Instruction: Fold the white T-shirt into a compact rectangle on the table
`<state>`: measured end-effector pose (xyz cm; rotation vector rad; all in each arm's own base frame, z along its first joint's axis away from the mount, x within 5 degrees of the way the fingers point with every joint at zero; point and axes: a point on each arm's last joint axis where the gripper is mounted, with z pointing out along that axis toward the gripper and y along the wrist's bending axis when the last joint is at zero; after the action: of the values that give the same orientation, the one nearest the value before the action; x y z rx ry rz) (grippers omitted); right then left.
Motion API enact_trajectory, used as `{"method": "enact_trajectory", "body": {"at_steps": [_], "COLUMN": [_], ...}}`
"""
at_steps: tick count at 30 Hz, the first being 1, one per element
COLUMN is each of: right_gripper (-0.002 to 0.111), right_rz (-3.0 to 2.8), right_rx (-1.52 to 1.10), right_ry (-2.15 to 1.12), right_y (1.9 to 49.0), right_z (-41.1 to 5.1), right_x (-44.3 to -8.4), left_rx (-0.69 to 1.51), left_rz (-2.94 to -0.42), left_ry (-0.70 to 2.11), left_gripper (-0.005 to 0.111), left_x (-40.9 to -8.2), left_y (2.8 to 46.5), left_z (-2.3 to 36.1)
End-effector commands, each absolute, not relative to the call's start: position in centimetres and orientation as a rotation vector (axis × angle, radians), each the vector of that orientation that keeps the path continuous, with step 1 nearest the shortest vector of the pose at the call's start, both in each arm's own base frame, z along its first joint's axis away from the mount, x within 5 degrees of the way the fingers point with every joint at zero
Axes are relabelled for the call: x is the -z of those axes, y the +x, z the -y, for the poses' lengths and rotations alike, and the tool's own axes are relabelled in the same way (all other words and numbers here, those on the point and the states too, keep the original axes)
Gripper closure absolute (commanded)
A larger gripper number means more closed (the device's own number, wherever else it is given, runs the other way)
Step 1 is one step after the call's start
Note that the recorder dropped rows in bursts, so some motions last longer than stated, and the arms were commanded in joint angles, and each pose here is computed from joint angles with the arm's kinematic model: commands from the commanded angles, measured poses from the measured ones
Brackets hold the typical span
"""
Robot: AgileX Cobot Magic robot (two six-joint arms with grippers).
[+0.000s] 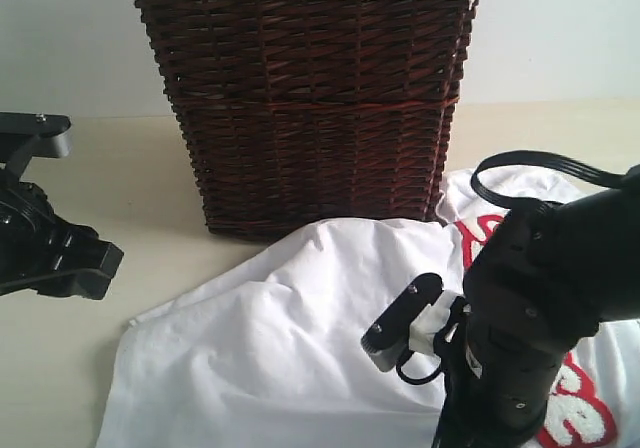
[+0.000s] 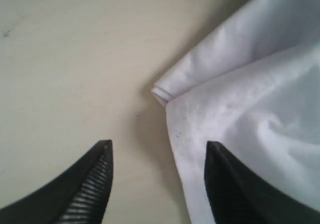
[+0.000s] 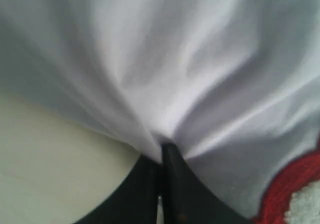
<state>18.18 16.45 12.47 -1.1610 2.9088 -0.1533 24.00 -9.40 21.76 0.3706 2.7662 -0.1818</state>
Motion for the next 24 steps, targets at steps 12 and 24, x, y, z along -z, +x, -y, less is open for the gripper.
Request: {"method": "enact_trajectory", "body": {"at_steps": [12, 24], "right_gripper": [0.108, 0.082], "right_rz": [-2.911, -2.879], "right_rx": [0.613, 0.621], "right_ry": [-1.233, -1.189], "right_y": [17.2, 17.6], "right_z": [-12.7, -12.8], "right_x": [-17.4, -17.4], "left_rx": [0.563, 0.205], "left_rz": [-2.739, -2.827], "left_ry": [0.628, 0.919], "left_gripper": [0.053, 0.053], "left_x": [-20.8, -14.3], "left_y": [23.9, 24.7], "left_z": [12.3, 14.5]}}
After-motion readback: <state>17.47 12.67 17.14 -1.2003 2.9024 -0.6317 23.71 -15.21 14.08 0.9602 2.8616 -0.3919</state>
